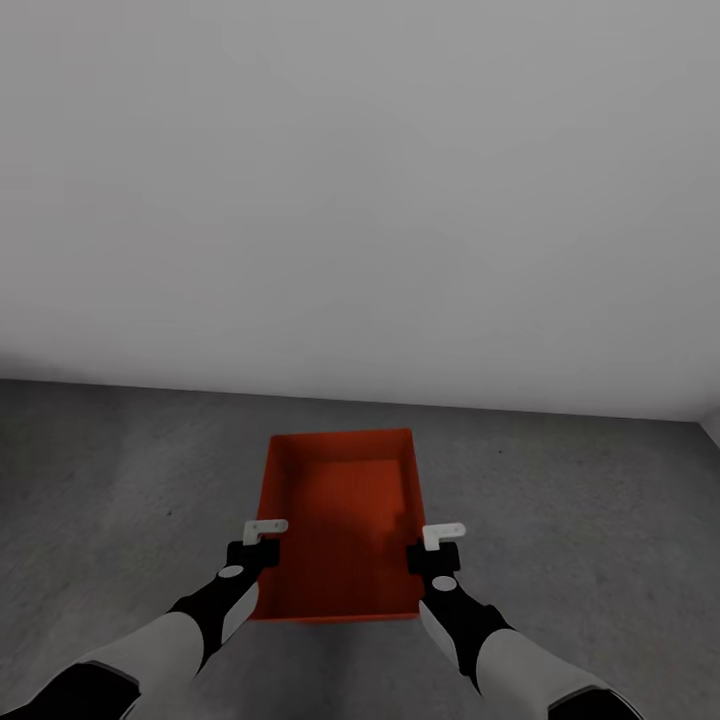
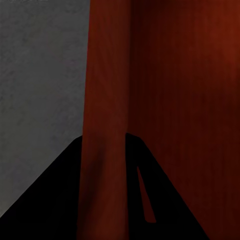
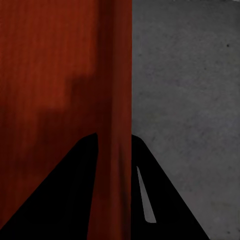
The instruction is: Move the two storage containers from the living room to the garage. In the garage, place one container on the floor and stack the other container on top of it (either order is fine).
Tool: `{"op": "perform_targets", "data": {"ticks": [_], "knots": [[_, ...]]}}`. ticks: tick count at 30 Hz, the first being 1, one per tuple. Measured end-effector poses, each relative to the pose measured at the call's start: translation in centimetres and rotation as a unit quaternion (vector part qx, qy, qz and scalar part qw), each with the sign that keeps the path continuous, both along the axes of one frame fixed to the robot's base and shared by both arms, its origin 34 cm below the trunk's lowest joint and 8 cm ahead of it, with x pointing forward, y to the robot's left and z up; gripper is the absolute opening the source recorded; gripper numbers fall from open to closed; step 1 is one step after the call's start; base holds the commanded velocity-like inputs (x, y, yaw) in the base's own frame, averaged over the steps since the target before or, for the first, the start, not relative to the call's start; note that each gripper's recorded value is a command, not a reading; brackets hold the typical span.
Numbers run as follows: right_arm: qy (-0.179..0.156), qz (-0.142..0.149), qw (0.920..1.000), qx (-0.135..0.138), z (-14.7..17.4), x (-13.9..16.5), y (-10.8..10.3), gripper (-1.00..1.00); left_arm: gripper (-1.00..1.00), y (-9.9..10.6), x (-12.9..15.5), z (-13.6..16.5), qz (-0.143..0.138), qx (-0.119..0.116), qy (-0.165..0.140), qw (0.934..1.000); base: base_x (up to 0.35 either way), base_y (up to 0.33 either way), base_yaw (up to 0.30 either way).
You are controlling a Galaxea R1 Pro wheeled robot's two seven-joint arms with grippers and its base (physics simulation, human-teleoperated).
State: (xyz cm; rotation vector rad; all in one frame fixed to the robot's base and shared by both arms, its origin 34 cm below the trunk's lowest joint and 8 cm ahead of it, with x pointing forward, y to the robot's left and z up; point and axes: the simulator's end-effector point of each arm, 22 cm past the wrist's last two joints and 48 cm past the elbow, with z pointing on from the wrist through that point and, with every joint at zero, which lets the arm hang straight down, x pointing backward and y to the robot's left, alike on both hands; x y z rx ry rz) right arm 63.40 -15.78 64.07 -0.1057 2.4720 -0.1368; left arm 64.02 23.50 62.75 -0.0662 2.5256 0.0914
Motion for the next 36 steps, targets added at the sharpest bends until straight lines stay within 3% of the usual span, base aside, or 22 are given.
{"op": "perform_targets", "data": {"ticks": [36], "knots": [[-0.001,0.0,1.0,0.0,-3.9,0.9,0.0,-1.0,-1.0,0.0,1.0,-3.9,0.0,0.0,-0.001,1.0,0.0,0.0,0.0]]}}
